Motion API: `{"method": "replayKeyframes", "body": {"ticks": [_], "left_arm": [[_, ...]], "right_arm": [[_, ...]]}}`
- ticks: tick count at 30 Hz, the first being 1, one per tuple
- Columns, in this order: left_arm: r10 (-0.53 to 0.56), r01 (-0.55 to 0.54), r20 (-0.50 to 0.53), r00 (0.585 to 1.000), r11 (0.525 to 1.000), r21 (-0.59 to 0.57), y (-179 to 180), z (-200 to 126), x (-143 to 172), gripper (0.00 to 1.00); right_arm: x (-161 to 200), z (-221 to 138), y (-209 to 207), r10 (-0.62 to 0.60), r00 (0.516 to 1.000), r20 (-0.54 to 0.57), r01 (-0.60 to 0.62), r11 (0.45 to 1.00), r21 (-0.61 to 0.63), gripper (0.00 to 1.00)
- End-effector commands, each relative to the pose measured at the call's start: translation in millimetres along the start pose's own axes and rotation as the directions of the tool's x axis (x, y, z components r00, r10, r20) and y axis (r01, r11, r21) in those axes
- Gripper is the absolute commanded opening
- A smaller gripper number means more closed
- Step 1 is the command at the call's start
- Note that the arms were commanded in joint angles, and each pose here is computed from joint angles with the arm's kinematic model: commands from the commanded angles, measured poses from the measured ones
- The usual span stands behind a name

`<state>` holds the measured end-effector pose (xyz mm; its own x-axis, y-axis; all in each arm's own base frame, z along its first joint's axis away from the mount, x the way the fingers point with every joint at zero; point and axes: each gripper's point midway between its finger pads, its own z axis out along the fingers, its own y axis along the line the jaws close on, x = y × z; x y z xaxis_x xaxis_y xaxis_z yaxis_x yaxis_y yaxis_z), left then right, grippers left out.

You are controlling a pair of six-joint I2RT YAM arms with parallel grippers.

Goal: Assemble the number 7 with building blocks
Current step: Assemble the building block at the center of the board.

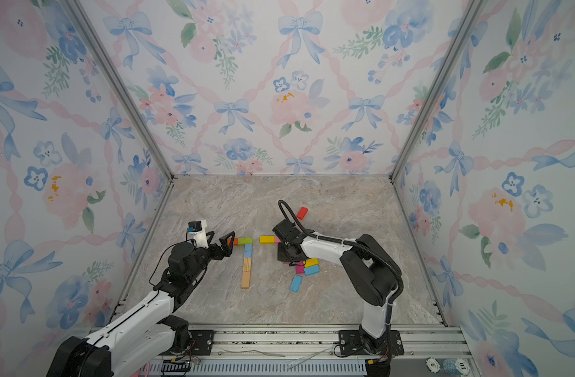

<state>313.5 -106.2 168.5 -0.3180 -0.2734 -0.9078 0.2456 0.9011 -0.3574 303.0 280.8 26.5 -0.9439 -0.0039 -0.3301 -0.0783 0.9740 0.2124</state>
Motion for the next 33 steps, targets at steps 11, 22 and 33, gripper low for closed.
{"method": "replayKeyframes", "body": {"ticks": [11, 22, 33], "left_arm": [[-0.001, 0.001, 0.022, 1.000, 1.000, 0.009, -3, -1, -9, 0.98], [-0.003, 0.003, 0.022, 1.000, 1.000, 0.007, -2, 0, -9, 0.98], [-0.003, 0.002, 0.026, 1.000, 1.000, 0.009, -2, -1, -10, 0.98]], "right_arm": [[0, 19, -17, 0.018, 0.999, -0.052, -0.014, 0.996, 0.085, 0.31], [-3, 21, -24, 0.022, 0.998, -0.058, -0.016, 0.995, 0.102, 0.33], [-2, 23, -21, 0.022, 0.997, -0.070, -0.016, 0.996, 0.090, 0.97]]}}
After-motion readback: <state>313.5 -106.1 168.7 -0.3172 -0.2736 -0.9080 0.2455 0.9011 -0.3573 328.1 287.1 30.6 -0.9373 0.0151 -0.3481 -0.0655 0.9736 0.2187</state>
